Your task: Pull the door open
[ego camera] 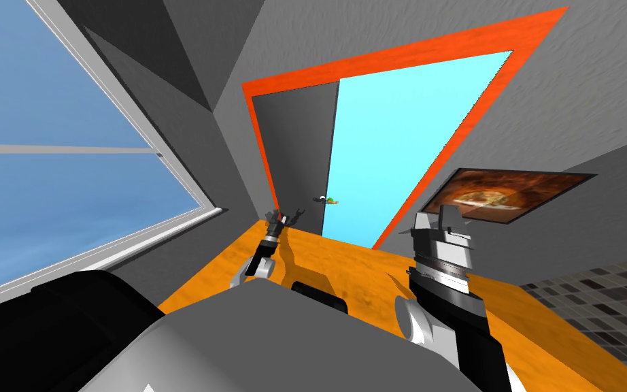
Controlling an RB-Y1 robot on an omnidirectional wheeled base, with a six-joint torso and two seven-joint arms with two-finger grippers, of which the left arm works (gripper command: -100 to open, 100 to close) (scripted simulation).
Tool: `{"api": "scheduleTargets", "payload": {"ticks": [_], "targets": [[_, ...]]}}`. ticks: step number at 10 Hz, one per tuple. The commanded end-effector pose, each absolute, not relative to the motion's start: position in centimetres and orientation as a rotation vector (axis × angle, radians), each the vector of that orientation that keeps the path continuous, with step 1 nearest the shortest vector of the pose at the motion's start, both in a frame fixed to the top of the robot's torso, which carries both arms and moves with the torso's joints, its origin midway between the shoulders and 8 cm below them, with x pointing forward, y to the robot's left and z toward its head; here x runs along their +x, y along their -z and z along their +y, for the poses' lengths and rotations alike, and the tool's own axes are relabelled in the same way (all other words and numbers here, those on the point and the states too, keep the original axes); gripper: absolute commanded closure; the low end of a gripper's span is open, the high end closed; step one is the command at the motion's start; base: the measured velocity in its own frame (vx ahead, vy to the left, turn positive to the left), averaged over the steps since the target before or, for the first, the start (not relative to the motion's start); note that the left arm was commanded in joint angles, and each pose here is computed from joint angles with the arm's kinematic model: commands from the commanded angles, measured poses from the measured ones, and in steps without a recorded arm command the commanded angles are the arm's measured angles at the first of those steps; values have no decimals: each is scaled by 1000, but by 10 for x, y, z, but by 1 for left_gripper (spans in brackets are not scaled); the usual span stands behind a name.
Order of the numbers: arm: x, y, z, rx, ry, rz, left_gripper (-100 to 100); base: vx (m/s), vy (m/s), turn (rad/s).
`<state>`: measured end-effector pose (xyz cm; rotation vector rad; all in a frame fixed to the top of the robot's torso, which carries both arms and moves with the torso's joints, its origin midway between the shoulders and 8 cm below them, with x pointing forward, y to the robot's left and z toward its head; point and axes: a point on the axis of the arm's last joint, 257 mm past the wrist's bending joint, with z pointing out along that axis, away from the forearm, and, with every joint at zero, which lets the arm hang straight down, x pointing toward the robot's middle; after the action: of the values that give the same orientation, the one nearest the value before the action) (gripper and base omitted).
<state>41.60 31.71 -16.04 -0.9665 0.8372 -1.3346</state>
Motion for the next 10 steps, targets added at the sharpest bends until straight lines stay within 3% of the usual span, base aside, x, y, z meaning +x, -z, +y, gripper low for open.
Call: {"api": "scheduleTargets", "payload": {"ticks": [1, 10], "targets": [[416, 172, 322, -980, 1325, 851, -100, 105, -80, -60], [418, 236, 340, -1057, 1272, 923, -100, 109, -43, -51]]}}
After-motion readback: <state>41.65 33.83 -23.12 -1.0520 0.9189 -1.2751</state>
